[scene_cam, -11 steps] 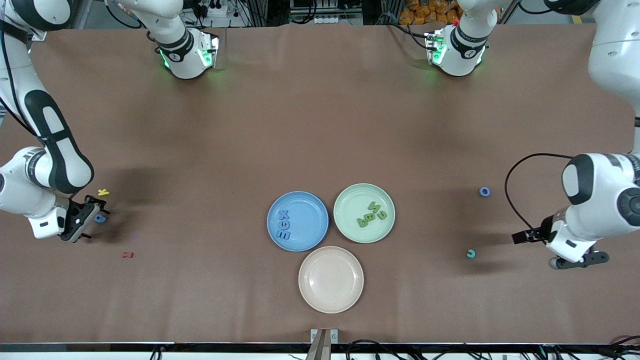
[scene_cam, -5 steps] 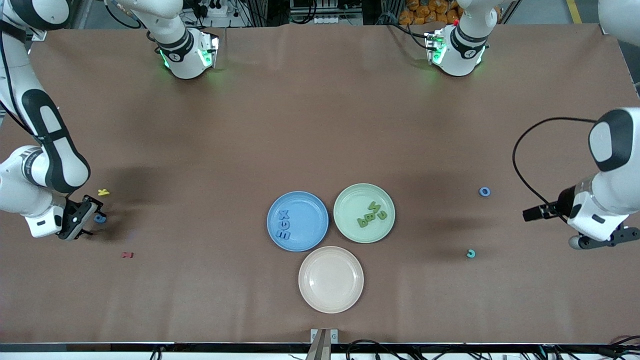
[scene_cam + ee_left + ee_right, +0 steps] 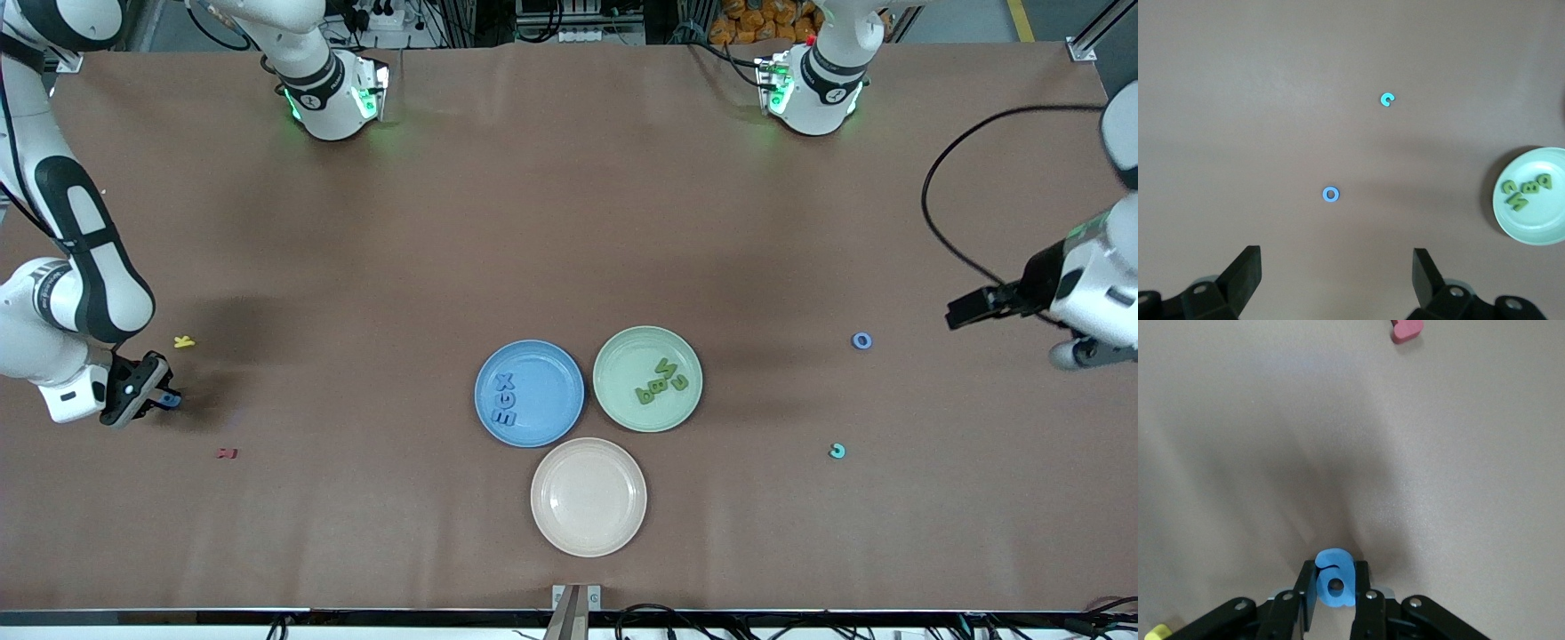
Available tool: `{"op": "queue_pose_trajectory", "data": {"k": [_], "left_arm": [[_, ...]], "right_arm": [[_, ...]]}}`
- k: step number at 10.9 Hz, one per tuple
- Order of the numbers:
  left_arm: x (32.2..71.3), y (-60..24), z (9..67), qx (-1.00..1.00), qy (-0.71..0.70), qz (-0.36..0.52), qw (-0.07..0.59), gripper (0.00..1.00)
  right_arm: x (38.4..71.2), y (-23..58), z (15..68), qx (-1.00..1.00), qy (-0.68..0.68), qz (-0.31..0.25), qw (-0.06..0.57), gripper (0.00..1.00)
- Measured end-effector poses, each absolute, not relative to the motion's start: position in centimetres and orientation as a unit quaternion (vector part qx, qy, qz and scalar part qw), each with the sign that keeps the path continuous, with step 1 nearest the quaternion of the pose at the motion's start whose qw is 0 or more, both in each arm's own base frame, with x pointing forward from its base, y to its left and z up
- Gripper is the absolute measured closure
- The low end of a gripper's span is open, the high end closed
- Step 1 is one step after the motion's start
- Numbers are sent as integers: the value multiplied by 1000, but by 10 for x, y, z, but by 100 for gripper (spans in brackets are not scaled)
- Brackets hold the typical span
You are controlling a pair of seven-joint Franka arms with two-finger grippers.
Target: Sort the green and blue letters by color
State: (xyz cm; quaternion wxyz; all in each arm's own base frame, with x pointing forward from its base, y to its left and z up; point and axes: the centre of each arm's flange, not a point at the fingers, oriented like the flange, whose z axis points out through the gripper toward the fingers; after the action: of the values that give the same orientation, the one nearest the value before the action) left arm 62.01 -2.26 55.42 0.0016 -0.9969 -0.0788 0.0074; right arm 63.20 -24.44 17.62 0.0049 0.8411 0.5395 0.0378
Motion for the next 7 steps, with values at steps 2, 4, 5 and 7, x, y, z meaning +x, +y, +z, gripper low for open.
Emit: {"op": "queue_pose_trajectory", "data": {"k": [2,4,5,7], "left_arm": [[600,-22,589,-999,-45,-3,-3,0],[587,-23,609,-1000,-23,-6,-3,0],[581,-24,617,-1000,-18,-7,-2,0],[574,-28,635,-1000,-15,-18,-2,0]], "right_arm": [[638,-232,180,839,543,46,2,73],[659,-200,200,852,521,56,-18,73],[672,-180,215,862,502,64,-28,73],[690,-142,236,878,471,79,-38,73]]}}
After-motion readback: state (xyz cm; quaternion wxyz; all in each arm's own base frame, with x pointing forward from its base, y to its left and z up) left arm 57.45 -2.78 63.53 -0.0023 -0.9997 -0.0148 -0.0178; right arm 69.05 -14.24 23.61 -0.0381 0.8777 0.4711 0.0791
